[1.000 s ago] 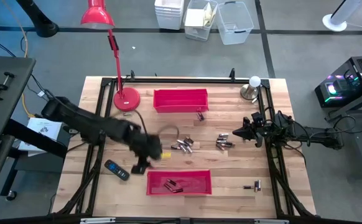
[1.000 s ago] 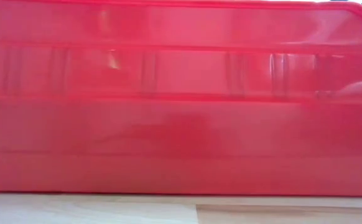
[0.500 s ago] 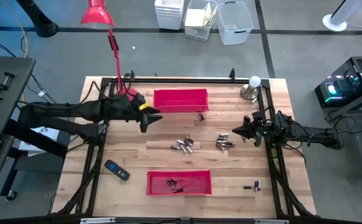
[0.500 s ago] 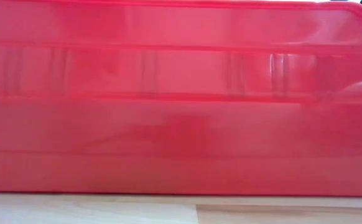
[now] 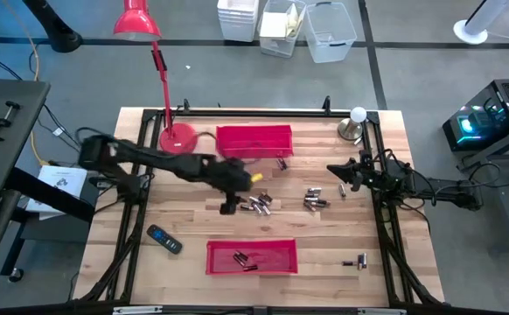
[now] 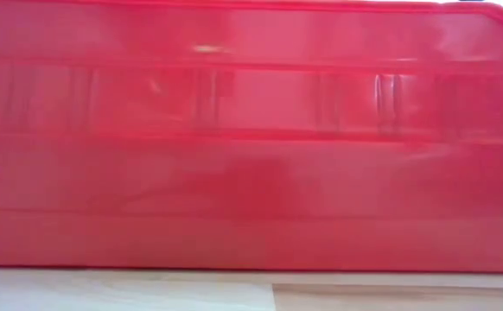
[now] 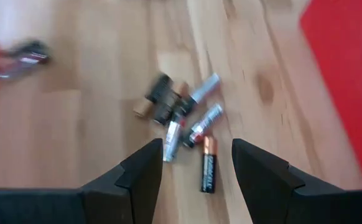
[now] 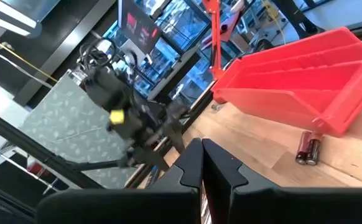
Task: Sort batteries
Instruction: Put the brown battery into the bottom red bin
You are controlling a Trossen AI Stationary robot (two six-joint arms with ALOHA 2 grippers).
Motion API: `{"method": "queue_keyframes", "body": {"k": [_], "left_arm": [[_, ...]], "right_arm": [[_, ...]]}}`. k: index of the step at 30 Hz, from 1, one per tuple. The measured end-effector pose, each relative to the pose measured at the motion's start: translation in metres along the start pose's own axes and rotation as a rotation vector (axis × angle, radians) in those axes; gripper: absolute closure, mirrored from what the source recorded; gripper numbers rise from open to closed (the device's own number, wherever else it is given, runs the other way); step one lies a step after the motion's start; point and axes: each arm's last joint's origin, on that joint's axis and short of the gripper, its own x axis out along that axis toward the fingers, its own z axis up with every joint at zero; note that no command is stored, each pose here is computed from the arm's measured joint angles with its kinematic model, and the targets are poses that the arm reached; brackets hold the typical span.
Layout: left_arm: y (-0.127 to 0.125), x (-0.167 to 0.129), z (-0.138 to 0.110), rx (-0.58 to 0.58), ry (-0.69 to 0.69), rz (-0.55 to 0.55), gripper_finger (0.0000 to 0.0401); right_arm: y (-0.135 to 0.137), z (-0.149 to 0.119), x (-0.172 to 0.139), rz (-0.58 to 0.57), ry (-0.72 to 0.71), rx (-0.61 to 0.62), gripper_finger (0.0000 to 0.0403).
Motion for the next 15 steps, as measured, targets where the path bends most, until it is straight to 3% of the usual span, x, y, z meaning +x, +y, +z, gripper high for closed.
{"method": "queue_keyframes", "body": {"k": [5, 11, 15], "left_arm": [[-0.01, 0.028, -0.007, 0.045, 0.117, -0.07, 0.0215], [-0.011, 0.045, -0.015, 0.086, 0.185, 0.014, 0.0215], [-0.008, 0.056, -0.022, 0.076, 0.221, 0.009, 0.0215]], "right_arm": [[0.0, 0.0, 0.0, 0.001, 0.001, -0.001, 0.0402], [0.0, 0.0, 0.0, 0.001, 0.004, -0.003, 0.0402], [0.0, -0.001, 0.0, -0.003, 0.009, -0.004, 0.0402]]}}
